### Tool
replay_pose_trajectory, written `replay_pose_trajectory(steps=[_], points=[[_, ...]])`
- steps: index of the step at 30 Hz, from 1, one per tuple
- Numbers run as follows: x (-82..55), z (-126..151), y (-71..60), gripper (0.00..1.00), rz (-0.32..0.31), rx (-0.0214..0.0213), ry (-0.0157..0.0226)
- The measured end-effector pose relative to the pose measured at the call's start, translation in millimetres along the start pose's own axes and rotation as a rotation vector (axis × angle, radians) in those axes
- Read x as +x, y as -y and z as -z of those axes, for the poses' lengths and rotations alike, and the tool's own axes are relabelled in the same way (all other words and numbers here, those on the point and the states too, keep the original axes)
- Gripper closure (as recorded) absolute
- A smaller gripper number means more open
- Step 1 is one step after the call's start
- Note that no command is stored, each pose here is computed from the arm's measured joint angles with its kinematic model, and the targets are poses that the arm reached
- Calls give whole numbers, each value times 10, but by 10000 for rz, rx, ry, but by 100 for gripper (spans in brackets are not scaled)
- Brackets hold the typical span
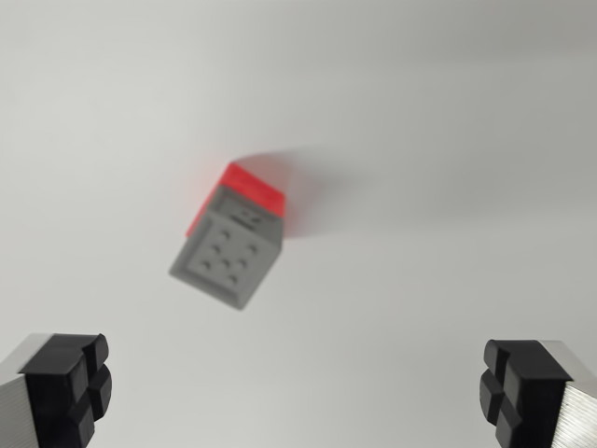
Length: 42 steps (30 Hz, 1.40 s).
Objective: Destack cube
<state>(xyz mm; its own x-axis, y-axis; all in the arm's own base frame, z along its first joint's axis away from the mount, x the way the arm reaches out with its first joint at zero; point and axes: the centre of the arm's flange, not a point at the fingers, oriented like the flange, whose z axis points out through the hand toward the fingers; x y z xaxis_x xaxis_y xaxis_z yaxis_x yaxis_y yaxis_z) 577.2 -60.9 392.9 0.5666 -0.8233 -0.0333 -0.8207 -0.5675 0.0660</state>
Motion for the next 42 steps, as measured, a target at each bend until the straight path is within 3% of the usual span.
replay_pose_trajectory(steps=[15,20,30,37,42], points=[[-8,-23,-4,0,-127,-12,10],[-51,-88,-13,0,-467,14,0],[-214,-277,-43,0,-1633,160,-40],[-377,-469,-73,0,-2834,314,-71],[-518,-639,-98,0,-3887,454,-104]])
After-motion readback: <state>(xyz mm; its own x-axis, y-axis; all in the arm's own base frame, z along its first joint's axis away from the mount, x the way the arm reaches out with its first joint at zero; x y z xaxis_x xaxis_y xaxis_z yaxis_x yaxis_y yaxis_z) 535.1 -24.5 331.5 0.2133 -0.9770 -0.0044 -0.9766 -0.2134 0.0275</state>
